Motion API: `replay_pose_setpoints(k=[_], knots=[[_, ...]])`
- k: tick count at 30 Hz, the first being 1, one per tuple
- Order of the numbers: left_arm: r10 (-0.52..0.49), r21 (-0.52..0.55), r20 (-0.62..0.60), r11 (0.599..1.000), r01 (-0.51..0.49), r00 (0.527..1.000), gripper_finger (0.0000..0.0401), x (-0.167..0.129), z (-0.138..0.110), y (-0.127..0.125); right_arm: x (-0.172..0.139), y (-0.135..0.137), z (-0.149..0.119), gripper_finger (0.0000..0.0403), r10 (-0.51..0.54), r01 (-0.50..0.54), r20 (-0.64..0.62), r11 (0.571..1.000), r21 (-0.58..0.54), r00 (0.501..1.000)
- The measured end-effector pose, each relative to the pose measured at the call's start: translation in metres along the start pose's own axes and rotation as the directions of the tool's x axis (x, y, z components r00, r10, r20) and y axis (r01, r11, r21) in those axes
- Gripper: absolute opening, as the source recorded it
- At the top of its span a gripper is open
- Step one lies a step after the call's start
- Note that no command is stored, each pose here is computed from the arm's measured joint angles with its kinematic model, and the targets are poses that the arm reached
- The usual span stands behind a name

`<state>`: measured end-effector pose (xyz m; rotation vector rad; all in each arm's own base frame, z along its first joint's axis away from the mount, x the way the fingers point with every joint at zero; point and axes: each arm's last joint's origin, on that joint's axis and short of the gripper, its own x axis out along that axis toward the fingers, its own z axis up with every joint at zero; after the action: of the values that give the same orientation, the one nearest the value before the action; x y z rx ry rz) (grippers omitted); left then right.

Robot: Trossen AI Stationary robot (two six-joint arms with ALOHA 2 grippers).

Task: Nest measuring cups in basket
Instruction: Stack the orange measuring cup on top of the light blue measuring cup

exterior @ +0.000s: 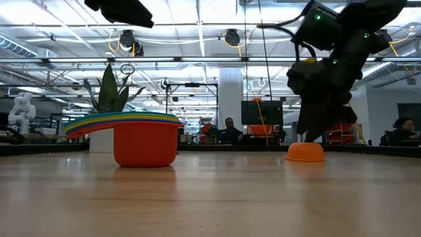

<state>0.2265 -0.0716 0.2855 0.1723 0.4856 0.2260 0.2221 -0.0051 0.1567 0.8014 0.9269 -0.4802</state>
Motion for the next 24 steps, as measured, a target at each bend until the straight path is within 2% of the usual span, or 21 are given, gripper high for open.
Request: replay_pose_setpoints(k=[4, 7, 10, 17, 24], knots=[[-0.001, -0.001, 0.011, 1.0, 0.001, 1.0, 0.0191, 0.0, 0.001, 0.0, -0.014, 0.005, 0.001, 0.0167, 0.038, -0.035, 0.082, 0.999, -0.035, 0.996], [-0.002, 0.001, 0.017, 1.0, 0.002, 1.0, 0.0191, 0.0, 0.002, 0.0, -0.02, 0.002, 0.005, 0.0167, -0.03, 0.048, 0.19, 0.995, -0.09, 0.981], [-0.005, -0.005, 0.029, 1.0, 0.005, 1.0, 0.0193, 0.0, 0.003, 0.0, -0.023, -0.003, 0.009, 0.0167, -0.115, 0.14, 0.258, 0.987, -0.081, 0.959], [-0.007, -0.015, 0.044, 1.0, 0.008, 0.999, 0.0189, 0.0, 0.005, 0.0, -0.017, -0.024, 0.001, 0.0167, -0.29, 0.296, 0.151, 0.955, -0.02, 0.945], [-0.011, -0.008, 0.045, 1.0, 0.012, 0.999, 0.0188, 0.0, 0.005, -0.001, -0.006, -0.044, -0.002, 0.0167, -0.305, 0.308, 0.165, 0.951, 0.008, 0.938]])
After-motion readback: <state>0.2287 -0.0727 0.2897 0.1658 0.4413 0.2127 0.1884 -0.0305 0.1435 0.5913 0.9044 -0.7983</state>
